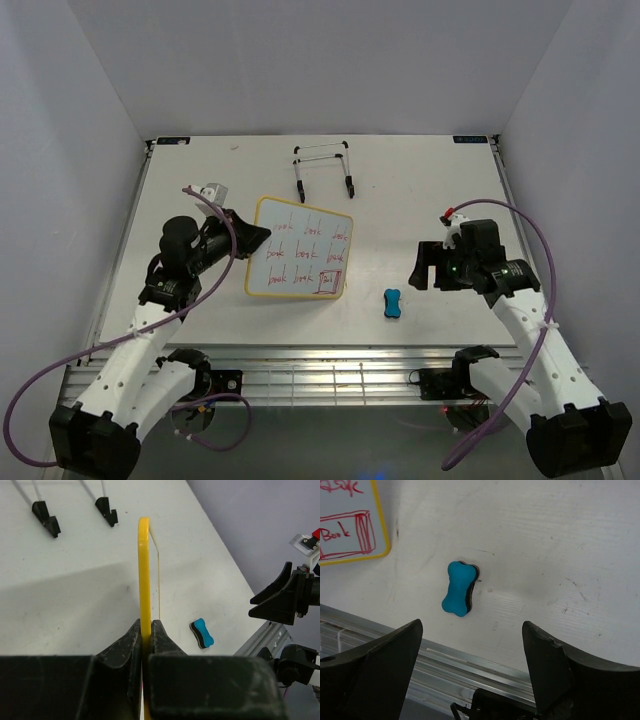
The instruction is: Erase the whiteboard
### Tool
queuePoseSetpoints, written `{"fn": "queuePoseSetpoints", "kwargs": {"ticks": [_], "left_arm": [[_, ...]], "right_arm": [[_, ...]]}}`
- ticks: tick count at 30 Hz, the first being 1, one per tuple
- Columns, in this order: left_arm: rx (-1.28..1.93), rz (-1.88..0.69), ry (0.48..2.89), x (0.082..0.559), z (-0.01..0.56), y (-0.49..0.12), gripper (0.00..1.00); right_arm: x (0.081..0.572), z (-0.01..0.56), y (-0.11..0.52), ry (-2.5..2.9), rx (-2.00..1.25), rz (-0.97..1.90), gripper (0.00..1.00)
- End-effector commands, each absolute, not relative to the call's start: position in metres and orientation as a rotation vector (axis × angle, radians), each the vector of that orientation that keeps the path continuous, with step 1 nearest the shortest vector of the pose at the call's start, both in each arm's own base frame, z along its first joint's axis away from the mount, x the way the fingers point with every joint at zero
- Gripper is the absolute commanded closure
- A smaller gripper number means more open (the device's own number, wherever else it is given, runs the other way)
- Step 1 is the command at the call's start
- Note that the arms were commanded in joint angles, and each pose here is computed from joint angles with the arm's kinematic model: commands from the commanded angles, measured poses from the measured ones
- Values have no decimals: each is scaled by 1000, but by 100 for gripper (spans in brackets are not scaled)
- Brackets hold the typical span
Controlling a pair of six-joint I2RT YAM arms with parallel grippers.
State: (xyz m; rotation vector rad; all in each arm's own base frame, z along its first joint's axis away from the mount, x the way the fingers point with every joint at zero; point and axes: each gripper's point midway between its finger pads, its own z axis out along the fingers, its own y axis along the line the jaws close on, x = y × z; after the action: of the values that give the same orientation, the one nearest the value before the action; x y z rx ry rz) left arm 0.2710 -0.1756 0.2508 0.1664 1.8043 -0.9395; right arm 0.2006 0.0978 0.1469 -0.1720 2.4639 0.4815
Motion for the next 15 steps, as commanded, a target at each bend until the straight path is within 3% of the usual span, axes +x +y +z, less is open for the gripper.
{"fn": "queuePoseSetpoints", "kwargs": {"ticks": [1, 3, 4, 6, 9, 15], "left_arm": [[165, -832, 1968, 250, 237, -160, 100], [156, -811, 2009, 247, 234, -156, 100], [140, -791, 2052, 243, 232, -152, 100], [118, -751, 2102, 242, 226, -147, 100], [102, -717, 2226, 239, 208, -143, 100], [70, -760, 2399, 238, 180, -151, 100]], "right_arm": [[198, 131, 90, 2525, -131, 379, 14], [195, 120, 97, 2560, -151, 344, 12], [195, 109, 90, 2593, -139, 246, 4], [188, 100, 99, 2631, -208, 186, 10], [184, 89, 110, 2661, -247, 135, 10], [195, 96, 138, 2497, -244, 351, 10]]}}
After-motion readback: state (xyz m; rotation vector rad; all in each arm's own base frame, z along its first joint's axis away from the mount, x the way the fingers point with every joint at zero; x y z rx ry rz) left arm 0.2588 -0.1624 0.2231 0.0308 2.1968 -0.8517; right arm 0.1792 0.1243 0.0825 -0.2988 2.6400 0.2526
